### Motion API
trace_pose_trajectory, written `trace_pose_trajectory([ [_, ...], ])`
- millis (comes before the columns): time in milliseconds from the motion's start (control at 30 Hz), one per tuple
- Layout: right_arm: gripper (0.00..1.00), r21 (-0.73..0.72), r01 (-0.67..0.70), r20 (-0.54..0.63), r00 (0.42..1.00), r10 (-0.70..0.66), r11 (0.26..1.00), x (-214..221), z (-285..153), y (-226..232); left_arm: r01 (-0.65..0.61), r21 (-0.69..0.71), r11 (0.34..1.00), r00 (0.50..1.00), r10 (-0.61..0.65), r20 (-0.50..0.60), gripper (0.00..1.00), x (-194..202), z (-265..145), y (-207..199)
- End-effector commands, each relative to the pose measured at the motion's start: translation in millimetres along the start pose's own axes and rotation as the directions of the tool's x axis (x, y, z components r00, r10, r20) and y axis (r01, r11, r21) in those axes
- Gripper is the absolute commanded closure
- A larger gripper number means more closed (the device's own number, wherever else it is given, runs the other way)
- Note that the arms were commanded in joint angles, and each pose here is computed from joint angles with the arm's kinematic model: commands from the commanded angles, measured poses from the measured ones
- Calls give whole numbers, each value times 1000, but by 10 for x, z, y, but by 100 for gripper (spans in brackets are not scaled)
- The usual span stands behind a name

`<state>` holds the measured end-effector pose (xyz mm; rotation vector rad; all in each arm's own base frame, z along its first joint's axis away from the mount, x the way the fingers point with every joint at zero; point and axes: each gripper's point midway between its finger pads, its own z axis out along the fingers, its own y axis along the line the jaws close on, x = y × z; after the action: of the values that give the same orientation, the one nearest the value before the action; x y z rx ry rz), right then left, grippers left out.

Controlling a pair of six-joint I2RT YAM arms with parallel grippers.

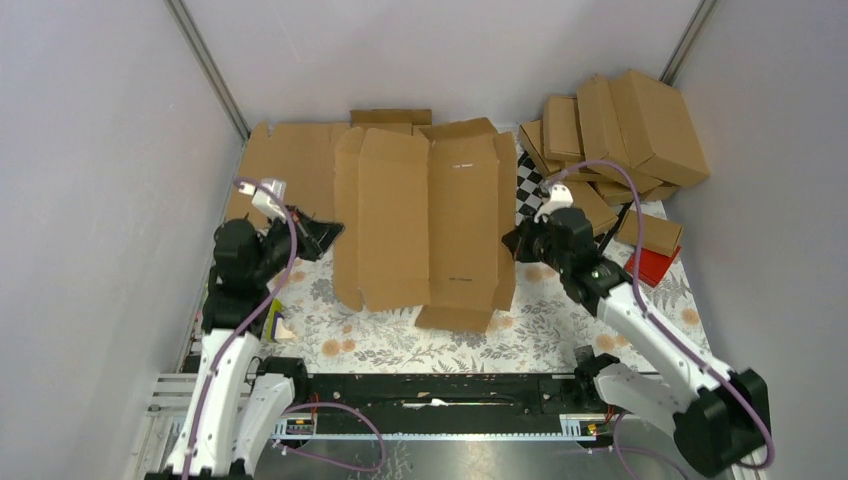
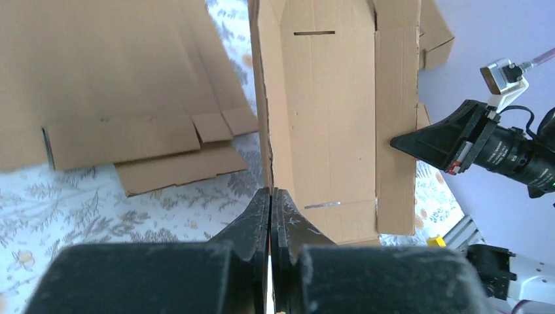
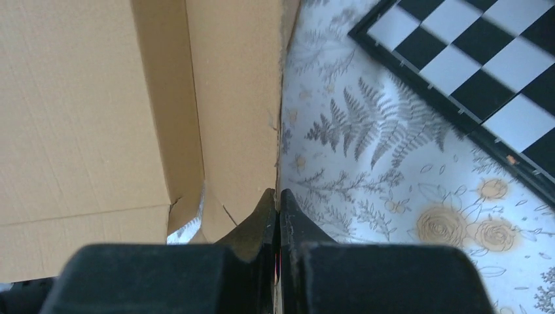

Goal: Fold the paper box

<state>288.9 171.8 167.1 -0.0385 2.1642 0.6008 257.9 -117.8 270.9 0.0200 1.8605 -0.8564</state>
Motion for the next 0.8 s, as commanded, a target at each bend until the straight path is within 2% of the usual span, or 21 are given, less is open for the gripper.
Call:
trace_pose_trajectory([
  [0,100,-7,20,372,928,-16,1000,-530,-205,7,-109,30,994,981,103,165,100,-137,-106,-153],
  [67,100,43,10,401,916,-27,999,-447,-193,-156,-97,32,995,980,90,176,100,-51,-101,-115],
  [167,92,79,20,344,938,-46,997,-203,-71,-294,-88,65,994,983,76,167,100,96,-82,-112],
  [267,92,73,1,301,953,-23,997,7,17,-356,-119,101,988,980,100,175,100,114,-99,-217],
  [400,91,36,-16,300,954,4,999,156,51,-364,-173,175,969,974,143,173,100,148,-152,-398],
  [533,91,64,36,312,949,-55,997,221,56,-446,-198,182,963,969,164,186,100,200,-191,-411],
  [667,91,110,51,334,939,-85,993,143,37,-510,-140,125,982,968,109,226,100,-26,-201,-409],
  [767,91,144,59,366,924,-108,988,42,-11,-545,-66,73,995,979,51,198,100,-246,-133,-421],
])
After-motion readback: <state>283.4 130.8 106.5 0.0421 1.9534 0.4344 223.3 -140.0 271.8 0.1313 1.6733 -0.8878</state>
